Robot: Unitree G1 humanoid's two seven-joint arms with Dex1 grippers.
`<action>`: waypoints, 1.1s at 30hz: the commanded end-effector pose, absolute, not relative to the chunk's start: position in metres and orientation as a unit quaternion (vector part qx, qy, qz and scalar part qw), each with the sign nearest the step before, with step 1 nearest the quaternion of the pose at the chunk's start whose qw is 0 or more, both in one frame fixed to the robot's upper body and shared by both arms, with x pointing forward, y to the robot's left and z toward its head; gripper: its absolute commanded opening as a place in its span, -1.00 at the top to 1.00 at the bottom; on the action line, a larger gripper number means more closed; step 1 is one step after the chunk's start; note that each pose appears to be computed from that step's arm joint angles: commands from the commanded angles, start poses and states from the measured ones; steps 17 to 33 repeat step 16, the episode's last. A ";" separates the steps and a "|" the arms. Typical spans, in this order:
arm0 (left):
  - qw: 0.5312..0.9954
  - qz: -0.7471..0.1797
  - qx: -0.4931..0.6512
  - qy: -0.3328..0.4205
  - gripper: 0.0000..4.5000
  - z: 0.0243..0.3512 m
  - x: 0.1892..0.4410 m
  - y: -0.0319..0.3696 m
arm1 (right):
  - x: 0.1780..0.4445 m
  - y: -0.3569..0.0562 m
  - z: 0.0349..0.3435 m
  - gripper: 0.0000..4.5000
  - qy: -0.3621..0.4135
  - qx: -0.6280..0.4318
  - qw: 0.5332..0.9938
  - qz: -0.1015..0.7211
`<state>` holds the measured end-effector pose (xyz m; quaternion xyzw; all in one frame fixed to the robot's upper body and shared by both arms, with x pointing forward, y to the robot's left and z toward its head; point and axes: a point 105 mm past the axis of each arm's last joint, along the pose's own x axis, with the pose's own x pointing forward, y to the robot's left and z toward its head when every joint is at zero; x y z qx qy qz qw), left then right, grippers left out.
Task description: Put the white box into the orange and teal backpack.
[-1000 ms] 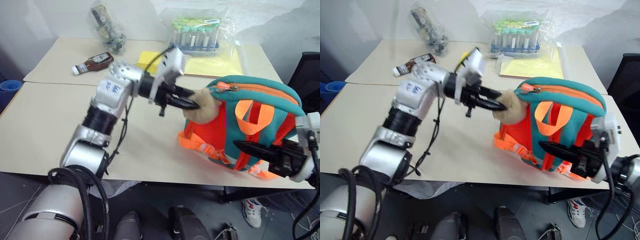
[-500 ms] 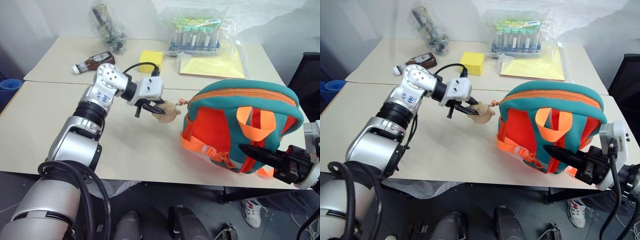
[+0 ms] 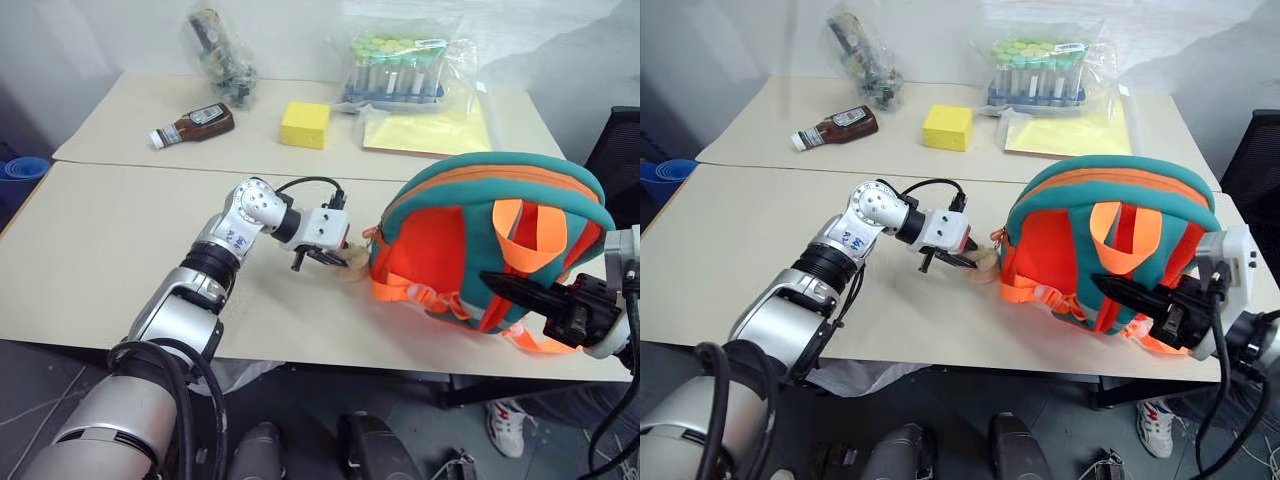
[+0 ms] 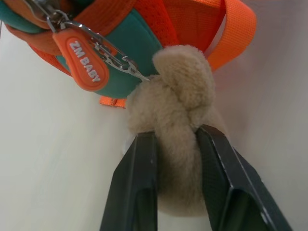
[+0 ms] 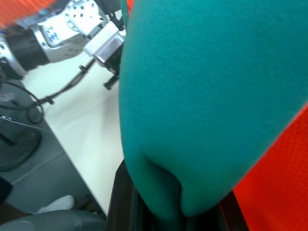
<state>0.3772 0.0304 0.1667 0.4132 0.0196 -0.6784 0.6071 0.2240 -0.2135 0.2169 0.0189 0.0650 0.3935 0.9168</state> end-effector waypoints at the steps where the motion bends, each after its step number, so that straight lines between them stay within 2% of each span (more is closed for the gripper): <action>1: 0.653 -0.694 0.303 0.028 -0.07 0.201 0.377 0.046 | 0.214 -0.234 0.226 0.42 0.085 -0.036 0.919 0.383; 3: 0.666 -0.703 0.247 0.040 -0.33 0.216 0.374 0.061 | 0.202 -0.248 0.230 0.14 0.108 -0.056 0.914 0.386; 8: 0.701 -0.699 0.128 0.060 -0.99 0.266 0.362 0.130 | 0.160 -0.318 0.264 -0.58 0.148 -0.073 0.925 0.343; 10: 0.718 -0.685 0.113 0.060 -1.00 0.280 0.358 0.148 | 0.150 -0.341 0.276 -0.88 0.147 -0.074 0.935 0.314; 11: 0.725 -0.677 0.117 0.052 -1.00 0.286 0.356 0.157 | 0.147 -0.351 0.282 -0.97 0.142 -0.071 0.941 0.299; 16: 0.741 -0.661 0.117 0.017 -1.00 0.294 0.355 0.163 | 0.148 -0.366 0.279 -0.97 0.114 -0.046 0.955 0.272; 33: 0.741 -0.661 0.117 0.017 -1.00 0.294 0.355 0.163 | 0.148 -0.366 0.279 -0.97 0.114 -0.046 0.955 0.272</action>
